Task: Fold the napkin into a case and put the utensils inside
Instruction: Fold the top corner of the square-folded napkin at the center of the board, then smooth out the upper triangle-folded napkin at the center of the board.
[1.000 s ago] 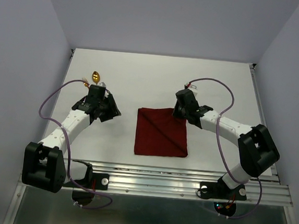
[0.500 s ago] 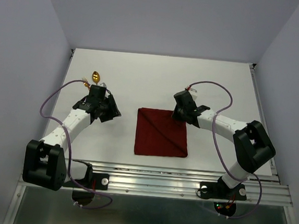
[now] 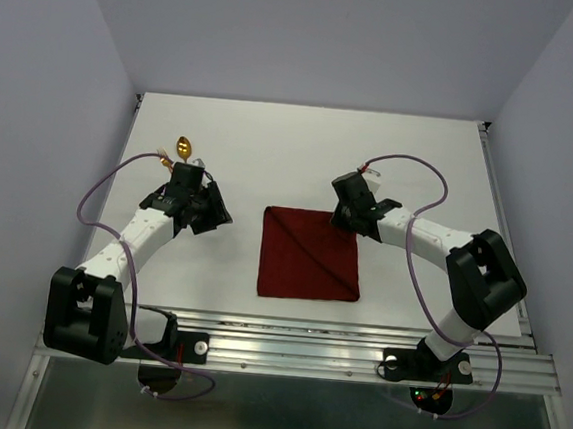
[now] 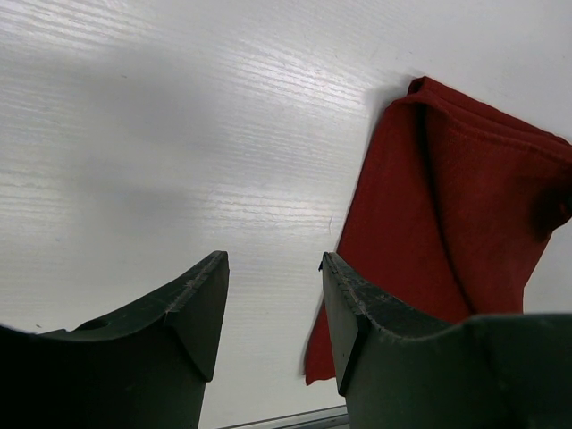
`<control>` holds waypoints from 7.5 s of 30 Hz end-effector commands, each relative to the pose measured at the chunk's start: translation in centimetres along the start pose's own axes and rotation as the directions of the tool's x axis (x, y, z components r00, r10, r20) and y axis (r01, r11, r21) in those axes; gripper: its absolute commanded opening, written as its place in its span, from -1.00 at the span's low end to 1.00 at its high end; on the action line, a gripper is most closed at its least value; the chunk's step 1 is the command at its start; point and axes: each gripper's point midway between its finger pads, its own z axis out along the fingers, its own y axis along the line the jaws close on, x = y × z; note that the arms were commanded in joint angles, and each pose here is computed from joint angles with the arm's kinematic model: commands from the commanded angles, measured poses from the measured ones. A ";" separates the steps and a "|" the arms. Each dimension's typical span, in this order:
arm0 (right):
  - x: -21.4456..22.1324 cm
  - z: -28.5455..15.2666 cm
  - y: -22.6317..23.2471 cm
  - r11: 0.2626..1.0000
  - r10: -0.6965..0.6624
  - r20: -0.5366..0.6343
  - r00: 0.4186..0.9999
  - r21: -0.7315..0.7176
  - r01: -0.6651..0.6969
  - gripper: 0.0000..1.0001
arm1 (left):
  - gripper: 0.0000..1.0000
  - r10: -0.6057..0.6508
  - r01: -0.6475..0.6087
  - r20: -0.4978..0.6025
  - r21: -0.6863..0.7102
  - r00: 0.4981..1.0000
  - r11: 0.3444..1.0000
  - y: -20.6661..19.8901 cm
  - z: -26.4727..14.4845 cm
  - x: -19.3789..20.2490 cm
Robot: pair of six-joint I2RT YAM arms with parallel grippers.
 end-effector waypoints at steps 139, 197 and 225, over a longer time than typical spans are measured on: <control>2.2 -6.1 -3.5 0.990 0.019 -0.104 0.994 -0.135 -0.033 -0.42 | -0.38 0.208 -0.169 -0.153 0.236 0.966 0.957 -13.5 5.0 2.0; 11.8 -6.5 -8.2 0.993 -0.110 -0.294 0.949 0.000 0.115 -0.70 | -1.00 0.247 -0.244 -0.036 0.080 0.968 0.967 -13.1 9.8 0.3; 8.3 -9.0 -5.0 0.992 -0.108 -0.216 0.970 -0.084 0.092 -0.68 | -1.00 0.249 -0.245 -0.017 0.118 0.968 0.962 -14.4 5.9 -0.2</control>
